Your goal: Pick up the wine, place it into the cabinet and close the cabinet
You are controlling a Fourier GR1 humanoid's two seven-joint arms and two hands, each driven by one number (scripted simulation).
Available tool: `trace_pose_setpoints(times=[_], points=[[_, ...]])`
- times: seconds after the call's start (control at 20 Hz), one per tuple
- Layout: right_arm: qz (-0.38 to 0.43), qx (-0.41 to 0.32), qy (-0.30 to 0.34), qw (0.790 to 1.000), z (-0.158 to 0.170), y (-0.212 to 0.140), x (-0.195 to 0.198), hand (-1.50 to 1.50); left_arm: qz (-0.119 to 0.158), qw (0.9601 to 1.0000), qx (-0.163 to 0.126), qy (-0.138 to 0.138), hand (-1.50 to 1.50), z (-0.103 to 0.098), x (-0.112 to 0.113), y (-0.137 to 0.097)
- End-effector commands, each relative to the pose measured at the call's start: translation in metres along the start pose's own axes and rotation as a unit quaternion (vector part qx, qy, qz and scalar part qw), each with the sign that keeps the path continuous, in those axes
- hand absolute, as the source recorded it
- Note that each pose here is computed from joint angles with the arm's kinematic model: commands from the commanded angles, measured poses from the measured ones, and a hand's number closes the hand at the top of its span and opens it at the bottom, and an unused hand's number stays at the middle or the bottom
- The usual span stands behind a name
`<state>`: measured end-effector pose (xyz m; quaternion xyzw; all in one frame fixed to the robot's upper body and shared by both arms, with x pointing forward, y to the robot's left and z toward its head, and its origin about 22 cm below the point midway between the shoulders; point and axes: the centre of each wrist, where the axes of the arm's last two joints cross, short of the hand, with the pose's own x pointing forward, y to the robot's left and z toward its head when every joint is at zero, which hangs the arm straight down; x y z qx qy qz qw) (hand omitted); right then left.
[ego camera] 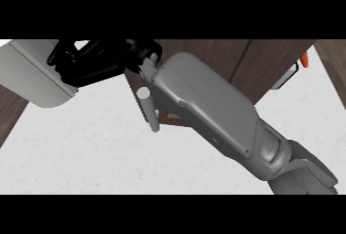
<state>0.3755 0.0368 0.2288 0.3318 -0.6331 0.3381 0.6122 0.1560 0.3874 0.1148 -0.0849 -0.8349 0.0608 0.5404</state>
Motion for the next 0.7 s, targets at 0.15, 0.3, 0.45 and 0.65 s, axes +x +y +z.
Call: trace_pose_setpoints(times=[0.15,0.3,0.45,0.65], points=[[-0.011,-0.137,-0.007,0.990,0.035,-0.085,-0.019,1.50,0.029,0.9993,-0.024,0.008,-1.50,-0.009,0.007,-0.009],[-0.021,-0.157,-0.013,0.987,0.046,-0.100,-0.028,1.50,0.039,0.9988,-0.029,0.005,-1.50,-0.010,0.005,-0.014],[-0.022,-0.157,-0.018,0.987,0.048,-0.102,-0.025,1.50,0.050,0.9981,-0.035,0.013,-1.50,-0.009,-0.002,-0.019],[-0.025,-0.147,-0.026,0.988,0.045,-0.100,-0.024,1.50,0.064,0.9970,-0.035,0.025,-1.50,-0.007,-0.009,-0.031]])
